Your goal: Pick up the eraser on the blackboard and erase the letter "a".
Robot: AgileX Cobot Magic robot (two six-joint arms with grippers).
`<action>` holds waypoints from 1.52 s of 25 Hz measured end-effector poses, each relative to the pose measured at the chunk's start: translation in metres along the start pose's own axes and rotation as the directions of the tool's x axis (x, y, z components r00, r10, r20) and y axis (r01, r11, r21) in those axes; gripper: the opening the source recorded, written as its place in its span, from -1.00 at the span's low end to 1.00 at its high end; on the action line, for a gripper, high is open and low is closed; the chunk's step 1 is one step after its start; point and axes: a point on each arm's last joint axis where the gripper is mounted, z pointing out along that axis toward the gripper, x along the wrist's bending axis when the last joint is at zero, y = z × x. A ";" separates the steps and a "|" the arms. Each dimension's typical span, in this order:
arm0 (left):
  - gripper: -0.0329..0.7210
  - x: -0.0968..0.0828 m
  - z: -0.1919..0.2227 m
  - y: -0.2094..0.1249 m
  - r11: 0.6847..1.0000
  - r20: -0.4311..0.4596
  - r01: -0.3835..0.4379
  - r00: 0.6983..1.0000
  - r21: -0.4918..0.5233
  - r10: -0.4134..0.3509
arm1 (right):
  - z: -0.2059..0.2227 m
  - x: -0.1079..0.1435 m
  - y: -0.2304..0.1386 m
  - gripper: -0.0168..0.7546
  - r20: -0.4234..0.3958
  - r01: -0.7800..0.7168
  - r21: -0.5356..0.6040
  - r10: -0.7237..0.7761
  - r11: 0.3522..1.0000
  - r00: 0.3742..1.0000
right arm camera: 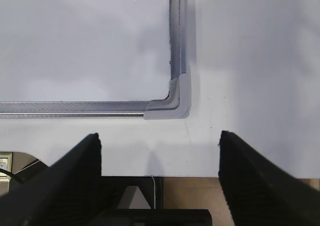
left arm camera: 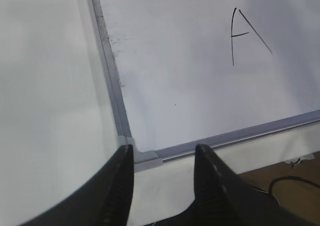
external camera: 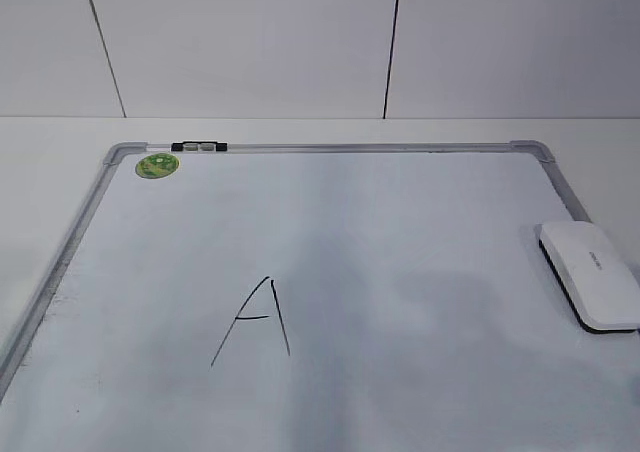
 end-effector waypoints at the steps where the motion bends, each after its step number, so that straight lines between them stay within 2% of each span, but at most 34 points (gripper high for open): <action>1: -0.10 0.000 0.001 -0.006 1.000 -0.006 -0.004 1.000 -0.006 0.004 | 0.000 0.000 0.000 0.55 0.000 0.000 0.001 0.000 1.000 1.000; 5: -0.10 0.002 0.006 -0.025 1.000 -0.026 -0.015 1.000 -0.017 0.015 | -0.004 0.000 -0.004 0.55 0.000 -0.001 -0.032 0.001 0.999 1.000; 12: -0.11 0.005 0.007 -0.028 1.000 -0.057 -0.006 0.998 -0.031 0.004 | -0.027 -0.004 -0.033 0.55 0.066 0.022 -0.234 -0.007 0.972 0.998; 15: -0.11 0.007 0.008 -0.027 0.999 -0.085 -0.003 0.996 -0.042 -0.001 | -0.036 -0.004 -0.047 0.55 0.073 0.026 -0.329 -0.002 0.944 0.997; 18: -0.12 0.010 0.011 -0.027 0.998 -0.101 -0.003 0.995 -0.058 -0.003 | -0.036 -0.004 -0.053 0.55 0.077 0.029 -0.378 0.000 0.926 0.997; 23: -0.12 0.011 0.013 -0.027 0.998 -0.106 -0.002 0.994 -0.070 -0.006 | -0.023 -0.003 -0.051 0.55 0.057 0.025 -0.395 -0.002 0.918 0.998; 38: -0.12 0.011 0.013 -0.027 0.997 -0.106 0.000 0.994 -0.072 -0.007 | -0.023 -0.003 -0.050 0.55 0.055 0.024 -0.407 -0.002 0.913 0.998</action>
